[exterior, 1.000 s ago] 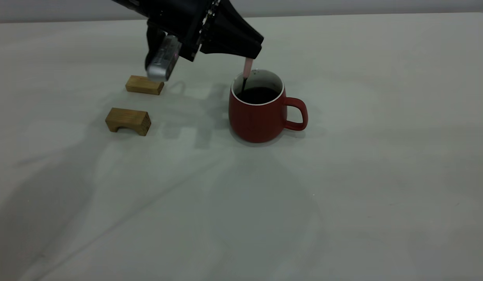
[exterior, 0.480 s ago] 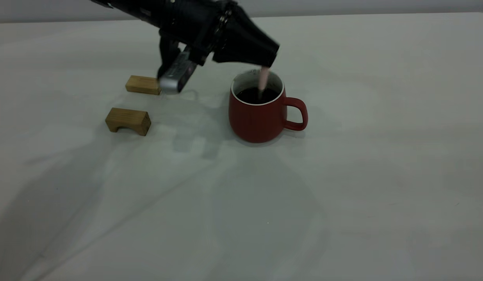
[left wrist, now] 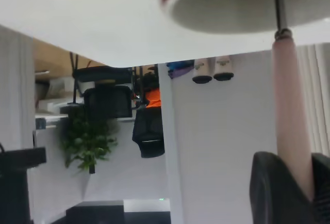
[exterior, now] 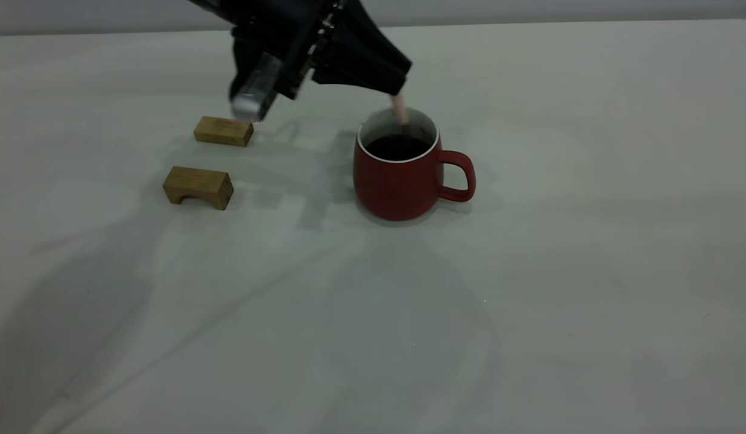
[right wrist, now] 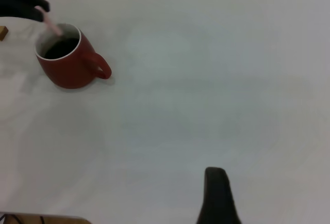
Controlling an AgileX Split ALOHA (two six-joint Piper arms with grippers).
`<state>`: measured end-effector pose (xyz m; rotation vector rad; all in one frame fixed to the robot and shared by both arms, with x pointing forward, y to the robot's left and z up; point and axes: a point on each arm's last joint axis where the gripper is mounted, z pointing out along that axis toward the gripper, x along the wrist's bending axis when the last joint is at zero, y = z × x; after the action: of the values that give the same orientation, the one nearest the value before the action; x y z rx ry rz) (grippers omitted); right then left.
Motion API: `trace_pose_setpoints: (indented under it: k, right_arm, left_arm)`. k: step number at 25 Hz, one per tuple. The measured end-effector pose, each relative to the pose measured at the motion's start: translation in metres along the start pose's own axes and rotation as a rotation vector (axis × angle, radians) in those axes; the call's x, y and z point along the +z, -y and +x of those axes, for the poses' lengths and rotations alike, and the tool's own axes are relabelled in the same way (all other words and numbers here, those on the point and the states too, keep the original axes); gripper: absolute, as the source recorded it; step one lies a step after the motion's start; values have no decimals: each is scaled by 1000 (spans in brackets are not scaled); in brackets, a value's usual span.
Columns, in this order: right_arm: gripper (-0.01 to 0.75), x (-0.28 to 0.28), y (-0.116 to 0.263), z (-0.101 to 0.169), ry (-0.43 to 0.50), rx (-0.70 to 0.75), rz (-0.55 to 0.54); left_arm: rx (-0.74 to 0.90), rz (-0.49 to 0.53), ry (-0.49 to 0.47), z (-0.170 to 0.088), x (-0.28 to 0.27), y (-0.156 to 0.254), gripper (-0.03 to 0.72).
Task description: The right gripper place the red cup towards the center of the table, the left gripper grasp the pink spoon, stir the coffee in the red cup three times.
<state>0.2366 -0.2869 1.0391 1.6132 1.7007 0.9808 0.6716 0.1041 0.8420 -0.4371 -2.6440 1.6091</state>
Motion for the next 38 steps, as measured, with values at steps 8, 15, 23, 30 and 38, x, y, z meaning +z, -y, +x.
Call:
trace_pose_setpoints:
  k: [8,15,23,30,38]
  right_arm:
    - [592,0,0,0,0,0,0]
    - [592,0,0,0,0,0,0]
    - [592,0,0,0,0,0,0]
    - [592,0,0,0,0,0,0]
    - [592,0,0,0,-1,0,0]
  left_arm:
    - [68,2,-23,2,14,8,157]
    - [83,-37,-87,8,16,8,157]
    - [123,-109,-148,6,9,11,160]
    - [207,-241,-270,0,-1,10,363]
    - [506,-550,-239,-43,-47,51,420]
